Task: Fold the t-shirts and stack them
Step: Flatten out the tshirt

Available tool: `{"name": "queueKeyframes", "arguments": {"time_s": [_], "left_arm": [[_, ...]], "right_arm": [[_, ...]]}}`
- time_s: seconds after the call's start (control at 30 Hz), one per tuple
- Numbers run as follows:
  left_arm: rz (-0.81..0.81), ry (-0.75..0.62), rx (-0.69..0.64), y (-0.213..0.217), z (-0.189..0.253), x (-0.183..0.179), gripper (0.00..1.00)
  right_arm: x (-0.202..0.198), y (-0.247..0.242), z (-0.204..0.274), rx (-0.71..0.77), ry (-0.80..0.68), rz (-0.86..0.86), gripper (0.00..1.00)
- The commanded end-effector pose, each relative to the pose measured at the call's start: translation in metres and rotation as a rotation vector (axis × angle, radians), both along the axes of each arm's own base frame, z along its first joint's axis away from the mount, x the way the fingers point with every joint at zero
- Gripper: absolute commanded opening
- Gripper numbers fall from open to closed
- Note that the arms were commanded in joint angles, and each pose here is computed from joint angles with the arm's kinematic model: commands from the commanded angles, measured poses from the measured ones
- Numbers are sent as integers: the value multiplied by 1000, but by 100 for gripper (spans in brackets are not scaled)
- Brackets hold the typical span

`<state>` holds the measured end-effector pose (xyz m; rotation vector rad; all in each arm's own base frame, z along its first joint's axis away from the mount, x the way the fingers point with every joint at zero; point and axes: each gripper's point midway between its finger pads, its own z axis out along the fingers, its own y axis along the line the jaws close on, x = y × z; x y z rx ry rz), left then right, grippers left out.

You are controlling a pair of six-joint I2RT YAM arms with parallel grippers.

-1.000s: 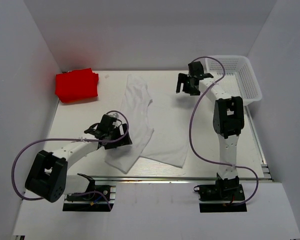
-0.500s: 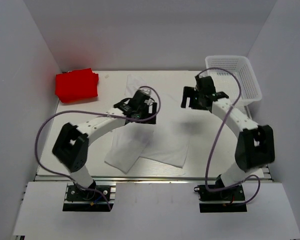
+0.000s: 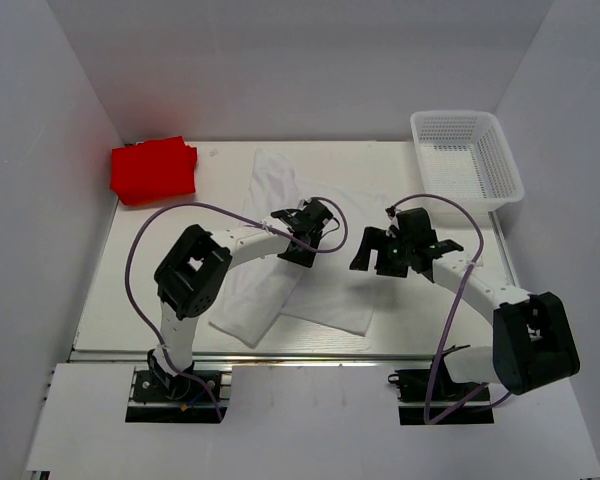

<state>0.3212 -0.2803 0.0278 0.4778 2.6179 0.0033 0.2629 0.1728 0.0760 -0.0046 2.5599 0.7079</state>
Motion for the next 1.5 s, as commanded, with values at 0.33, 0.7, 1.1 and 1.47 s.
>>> {"name": "queueKeyframes", "arguments": {"time_s": [0.33,0.7,1.1,1.47], "left_arm": [[64,-155,-26,6,45,12,0],[373,-242,76,116,61,10,0],[691,-237,114,240,49,18,0],[808,-176,164,306,34,-3,0]], "right_arm": [[-18,17,-48,44,122,50,90],[-28,-3,-76,-39,211,-54,90],[-36,-36,-87,-217,262,-129,90],[-26,-67,-89,-345,310,-220,90]]}}
